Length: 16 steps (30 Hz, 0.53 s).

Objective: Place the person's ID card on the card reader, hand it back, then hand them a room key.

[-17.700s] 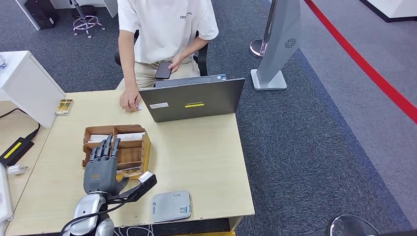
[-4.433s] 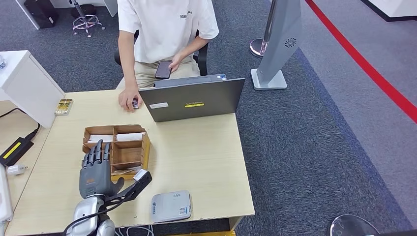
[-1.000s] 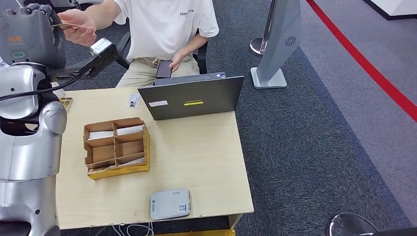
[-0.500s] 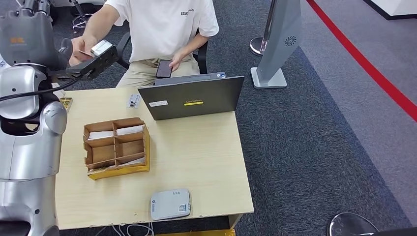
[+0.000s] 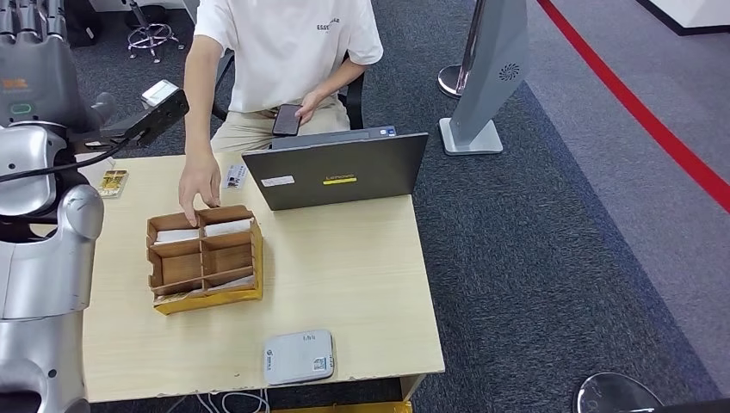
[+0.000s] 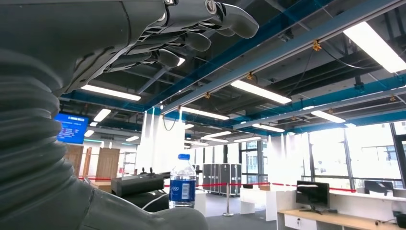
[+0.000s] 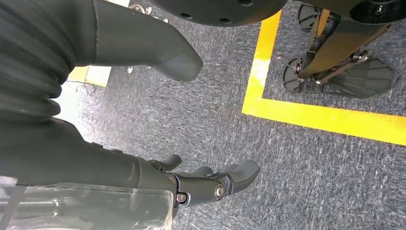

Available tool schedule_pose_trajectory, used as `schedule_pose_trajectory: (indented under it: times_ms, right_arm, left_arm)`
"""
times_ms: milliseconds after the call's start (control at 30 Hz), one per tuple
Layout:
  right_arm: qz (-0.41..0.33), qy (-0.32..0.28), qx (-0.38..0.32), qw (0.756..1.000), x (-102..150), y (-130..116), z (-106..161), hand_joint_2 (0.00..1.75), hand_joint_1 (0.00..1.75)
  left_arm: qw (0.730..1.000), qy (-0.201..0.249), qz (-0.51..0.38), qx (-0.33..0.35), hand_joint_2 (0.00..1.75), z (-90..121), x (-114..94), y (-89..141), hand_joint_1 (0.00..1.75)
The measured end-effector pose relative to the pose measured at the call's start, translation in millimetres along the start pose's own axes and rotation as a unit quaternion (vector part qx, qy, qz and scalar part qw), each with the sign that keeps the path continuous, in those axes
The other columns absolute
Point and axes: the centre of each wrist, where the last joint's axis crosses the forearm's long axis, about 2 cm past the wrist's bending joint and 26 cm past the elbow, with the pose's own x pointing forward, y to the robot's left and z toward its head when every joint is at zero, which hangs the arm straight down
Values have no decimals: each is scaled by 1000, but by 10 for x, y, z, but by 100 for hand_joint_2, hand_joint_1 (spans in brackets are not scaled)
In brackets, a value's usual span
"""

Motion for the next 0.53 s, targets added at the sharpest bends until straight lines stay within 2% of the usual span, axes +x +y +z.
schedule_pose_trajectory:
  times_ms: [233,333,433,500,533]
  right_arm:
    - [0,0,1,1000,1,6,1,175,0]
    - [0,0,1,1000,3,6,1,175,0]
    - [2,3,3,1000,1,10,1,175,0]
    - [1,7,8,1000,-1,15,1,175,0]
    - [0,9,9,1000,-1,17,2,175,0]
  left_arm:
    - [1000,1,-3,-3,175,2,-18,-19,0]
    - [1000,15,-9,-8,175,5,-69,-46,0]
    - [998,53,-26,-18,175,28,-300,-147,0]
    - [994,92,-45,-26,175,80,-625,-289,0]
    - [993,103,-50,-28,175,98,-721,-327,0]
